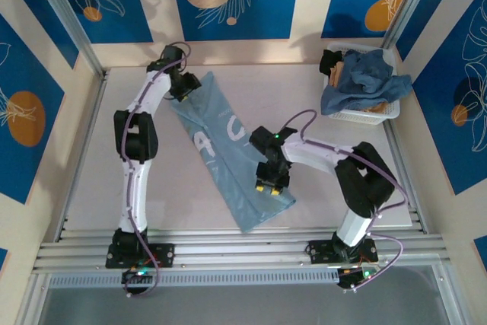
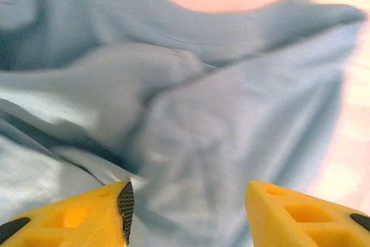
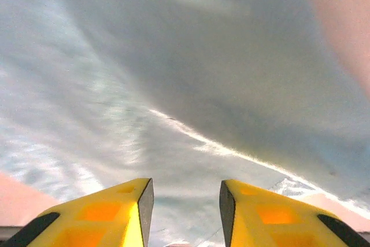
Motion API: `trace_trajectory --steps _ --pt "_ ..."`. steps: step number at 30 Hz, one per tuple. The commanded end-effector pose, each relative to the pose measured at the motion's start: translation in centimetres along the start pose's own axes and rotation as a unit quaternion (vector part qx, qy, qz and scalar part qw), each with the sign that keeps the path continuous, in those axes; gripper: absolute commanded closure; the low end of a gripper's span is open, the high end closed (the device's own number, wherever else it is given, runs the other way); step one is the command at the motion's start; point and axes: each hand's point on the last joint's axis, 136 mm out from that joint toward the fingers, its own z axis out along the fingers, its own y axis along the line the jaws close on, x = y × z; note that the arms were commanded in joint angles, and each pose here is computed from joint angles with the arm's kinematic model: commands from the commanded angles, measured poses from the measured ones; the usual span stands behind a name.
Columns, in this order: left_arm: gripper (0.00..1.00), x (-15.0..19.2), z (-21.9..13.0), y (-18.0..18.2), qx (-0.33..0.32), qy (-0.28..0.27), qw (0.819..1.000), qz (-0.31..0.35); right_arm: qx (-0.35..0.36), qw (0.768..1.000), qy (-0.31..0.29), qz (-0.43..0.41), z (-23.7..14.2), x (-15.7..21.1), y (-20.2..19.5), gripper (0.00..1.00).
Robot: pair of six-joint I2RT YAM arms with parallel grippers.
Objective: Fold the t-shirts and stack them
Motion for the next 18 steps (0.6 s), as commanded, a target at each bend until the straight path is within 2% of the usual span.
trace_trajectory --steps 1,4,8,12,15,18 --pt "0.45 0.6 -7.4 -0.3 -0.006 -0.029 0.999 -0.033 -0.038 0.998 -0.052 -0.010 -4.0 -2.6 0.4 0.61" --pt "0.50 4.9 -8.2 2.5 -0.010 0.002 0.995 -0.097 -0.088 0.993 -0.070 -0.045 -4.5 -5.8 2.2 0.61" --pt "0.62 9.4 -6.4 5.2 -0.001 0.039 0.986 -0.162 -0.101 0.986 -0.081 -0.101 -3.7 -9.7 4.8 0.64" --pt "0.71 9.1 -4.5 6.3 -0.019 0.039 0.982 -0.185 -0.113 0.981 -0.074 -0.137 -2.5 -12.1 7.7 0.65" --pt "0.72 8.1 -2.5 6.5 -0.033 0.039 0.979 -0.197 -0.107 0.982 -0.061 -0.141 -1.0 -13.0 8.9 0.65" --pt "0.73 8.1 0.4 6.4 -0.042 0.062 0.976 -0.204 -0.087 0.987 -0.044 -0.125 0.7 -13.6 8.9 0.66"
